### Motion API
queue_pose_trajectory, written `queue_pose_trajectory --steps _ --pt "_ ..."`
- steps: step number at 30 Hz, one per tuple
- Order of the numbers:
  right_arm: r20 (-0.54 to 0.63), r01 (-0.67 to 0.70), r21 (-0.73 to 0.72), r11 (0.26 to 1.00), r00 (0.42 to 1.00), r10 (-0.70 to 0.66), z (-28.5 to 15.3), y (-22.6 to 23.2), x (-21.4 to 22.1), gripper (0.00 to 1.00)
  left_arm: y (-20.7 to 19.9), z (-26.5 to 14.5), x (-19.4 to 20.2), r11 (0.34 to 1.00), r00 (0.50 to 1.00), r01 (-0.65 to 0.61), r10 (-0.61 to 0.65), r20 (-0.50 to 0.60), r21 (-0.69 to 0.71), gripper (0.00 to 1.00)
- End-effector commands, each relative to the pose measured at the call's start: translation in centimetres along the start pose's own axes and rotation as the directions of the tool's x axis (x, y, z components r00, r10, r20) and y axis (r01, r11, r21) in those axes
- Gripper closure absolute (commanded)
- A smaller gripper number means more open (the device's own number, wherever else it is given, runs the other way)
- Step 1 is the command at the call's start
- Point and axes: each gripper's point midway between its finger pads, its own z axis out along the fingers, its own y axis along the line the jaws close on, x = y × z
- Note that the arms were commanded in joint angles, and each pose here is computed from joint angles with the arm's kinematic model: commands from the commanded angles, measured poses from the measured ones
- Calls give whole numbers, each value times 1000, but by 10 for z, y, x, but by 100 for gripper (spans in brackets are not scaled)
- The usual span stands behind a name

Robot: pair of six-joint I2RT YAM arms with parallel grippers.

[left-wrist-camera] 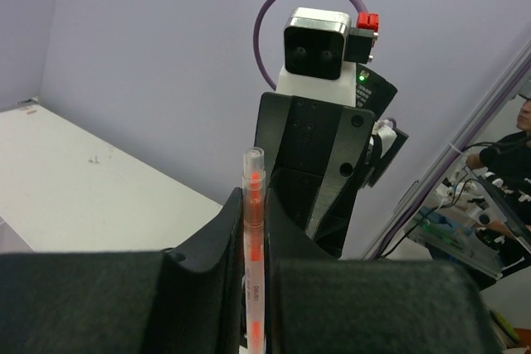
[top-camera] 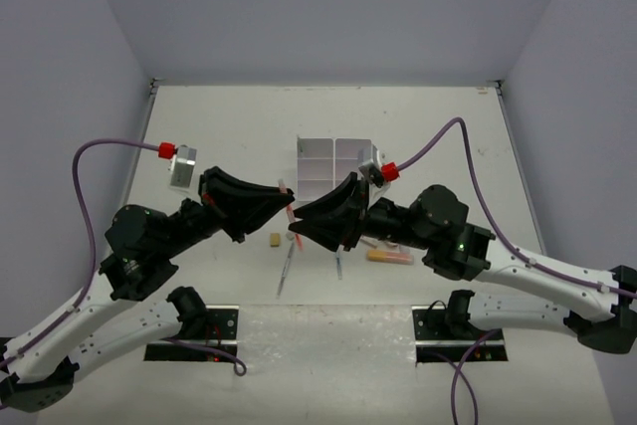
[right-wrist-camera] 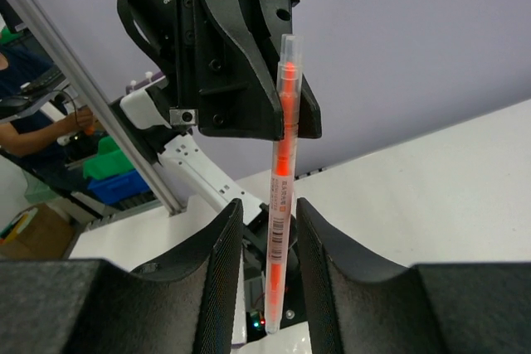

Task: Sort the stationery into containers
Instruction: Close the pen cap on the pen.

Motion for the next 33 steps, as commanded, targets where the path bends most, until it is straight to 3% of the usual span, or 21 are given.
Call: queue_pose_trajectory --steps 1,7,9,11,13,17,18,22,24,25,33 --pt "16 -1 -56 998 1000 2 8 14 -16 64 -9 -2 -12 999 999 -12 10 47 34 100" --pt "-9 -7 -58 998 1000 7 16 13 -14 60 -14 -2 -15 998 999 -10 7 53 54 100" --pt "-12 -7 -69 998 1000 6 19 16 -15 68 -15 -2 -15 998 999 -8 5 51 58 100" --pt "-7 -6 -69 998 1000 5 20 15 -16 88 -14 -2 -14 998 999 -6 3 51 58 100" --pt "0 -3 -71 997 1000 3 20 17 -19 97 -15 -1 -14 998 999 -3 0 48 61 100" --pt "11 -1 -63 998 1000 2 20 16 -22 100 -12 3 -8 998 1000 -2 1 20 60 100" --pt "16 -1 -62 998 1000 2 19 16 -22 100 -10 4 -5 999 1000 -2 2 8 53 96" --pt "18 -2 -47 999 1000 3 15 12 -19 100 -5 5 -3 1000 1000 -7 7 1 27 53" --pt "17 -3 -43 999 1000 3 14 12 -18 100 -4 4 -5 1000 1000 -10 9 5 15 45" --pt "16 -3 -40 999 1000 4 14 11 -18 100 -3 4 -10 1000 1000 -13 13 14 2 35" --pt "-12 -11 -30 1000 1000 10 15 8 -10 100 -13 5 -40 996 995 -90 91 49 -22 29"
